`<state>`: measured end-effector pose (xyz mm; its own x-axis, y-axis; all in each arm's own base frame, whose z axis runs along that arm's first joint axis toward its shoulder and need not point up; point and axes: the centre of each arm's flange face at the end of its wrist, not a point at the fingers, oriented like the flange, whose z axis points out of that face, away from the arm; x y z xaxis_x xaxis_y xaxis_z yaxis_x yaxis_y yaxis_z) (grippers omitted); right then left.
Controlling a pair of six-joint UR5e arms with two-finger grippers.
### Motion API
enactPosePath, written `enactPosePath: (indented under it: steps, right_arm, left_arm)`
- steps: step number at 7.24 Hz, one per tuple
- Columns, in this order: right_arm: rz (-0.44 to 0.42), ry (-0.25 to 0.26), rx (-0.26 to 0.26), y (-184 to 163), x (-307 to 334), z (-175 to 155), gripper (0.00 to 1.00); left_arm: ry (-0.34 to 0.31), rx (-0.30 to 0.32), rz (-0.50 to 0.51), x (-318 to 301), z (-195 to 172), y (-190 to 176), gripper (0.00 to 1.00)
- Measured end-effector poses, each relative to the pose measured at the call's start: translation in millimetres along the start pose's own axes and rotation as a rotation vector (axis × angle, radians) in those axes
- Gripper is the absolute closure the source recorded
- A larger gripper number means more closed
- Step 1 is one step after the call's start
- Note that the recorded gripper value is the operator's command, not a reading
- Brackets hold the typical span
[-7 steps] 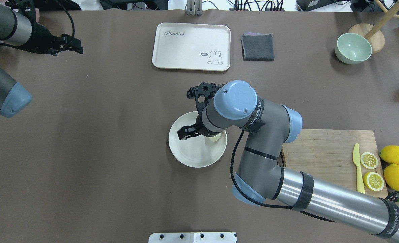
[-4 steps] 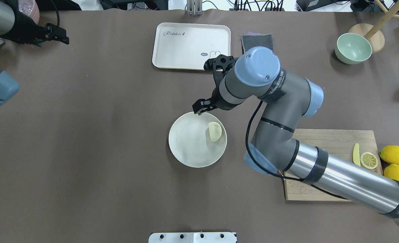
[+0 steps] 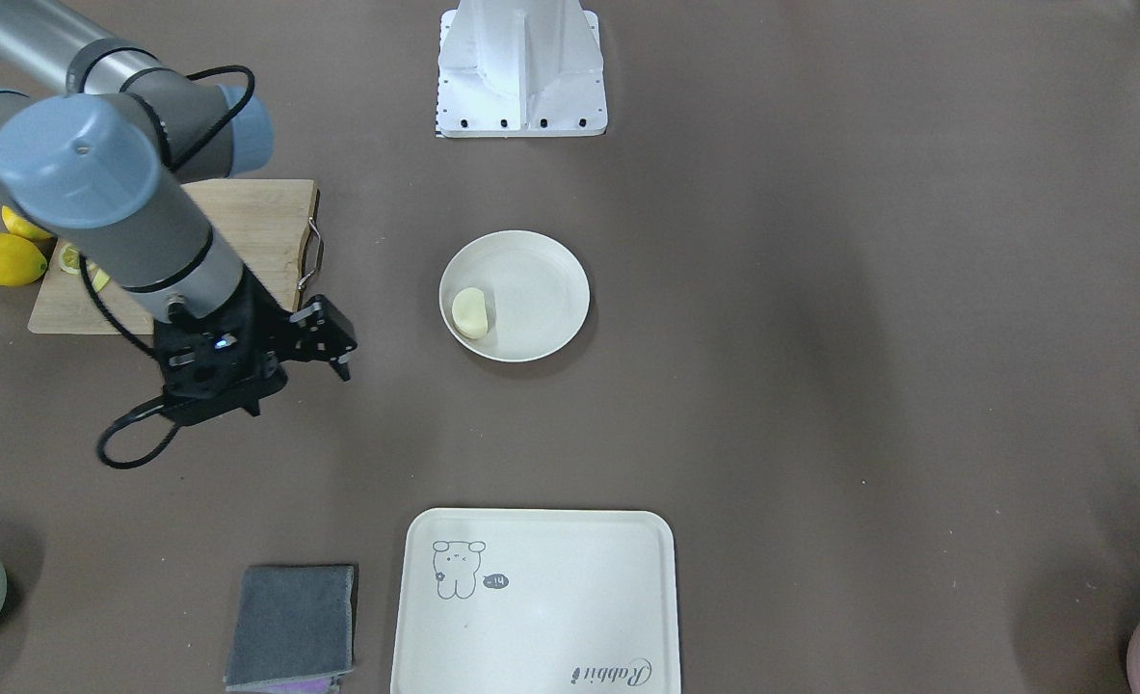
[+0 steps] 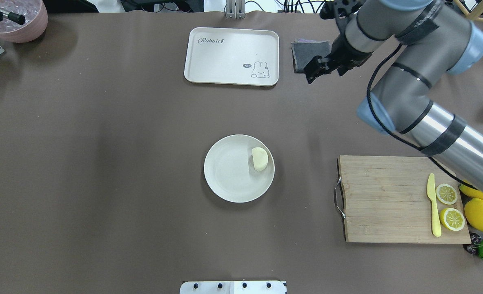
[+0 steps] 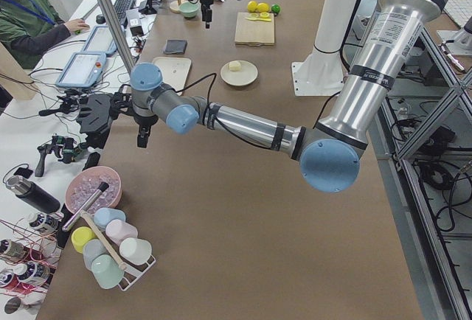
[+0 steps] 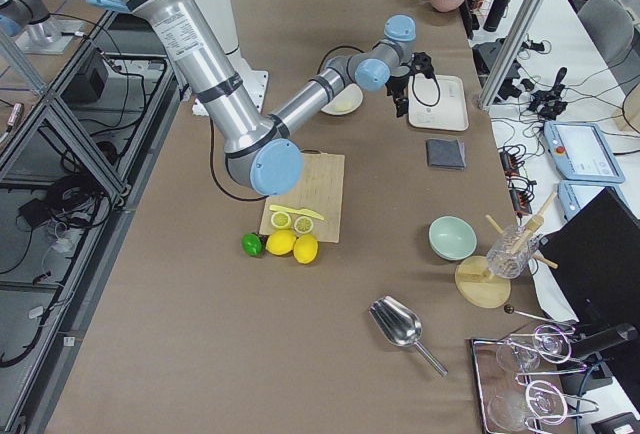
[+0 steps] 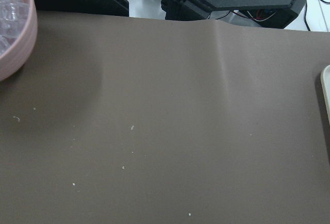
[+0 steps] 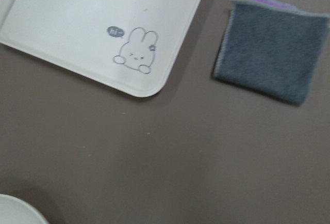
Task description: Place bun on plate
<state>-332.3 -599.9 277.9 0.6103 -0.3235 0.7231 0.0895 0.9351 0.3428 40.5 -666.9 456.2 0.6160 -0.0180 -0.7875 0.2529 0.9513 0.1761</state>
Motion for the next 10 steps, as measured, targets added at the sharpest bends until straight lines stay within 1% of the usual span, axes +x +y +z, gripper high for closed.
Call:
enactPosePath:
  steps: [1,3,4,6,7,8,10]
  right_arm:
    - [-0.003,0.03,-0.002,-3,45,-15,0.0]
    - [0.034,0.089,0.014,-4,127,-48,0.0]
    - [0.039,0.114,0.018,-6,161,-66,0.0]
    - [0.042,0.127,0.012,-8,223,-112,0.0]
    - [0.041,0.134,0.012,-4,248,-129,0.0]
    - [0.038,0.142,0.011,4,269,-138,0.0]
    - [0.044,0.153,0.011,15,292,-147,0.0]
  left_arm:
    - [-0.027,-0.008,-0.027,-25,-13,-6,0.02]
    - [-0.067,-0.007,-0.112,-78,-34,-13,0.02]
    - [-0.083,-0.005,-0.159,-102,-44,-15,0.02]
    - [-0.109,-0.012,-0.239,-138,-59,-15,0.02]
    - [-0.119,-0.012,-0.277,-155,-66,-15,0.02]
    - [-0.127,-0.013,-0.308,-171,-71,-14,0.02]
    - [-0.136,-0.02,-0.35,-190,-75,-12,0.02]
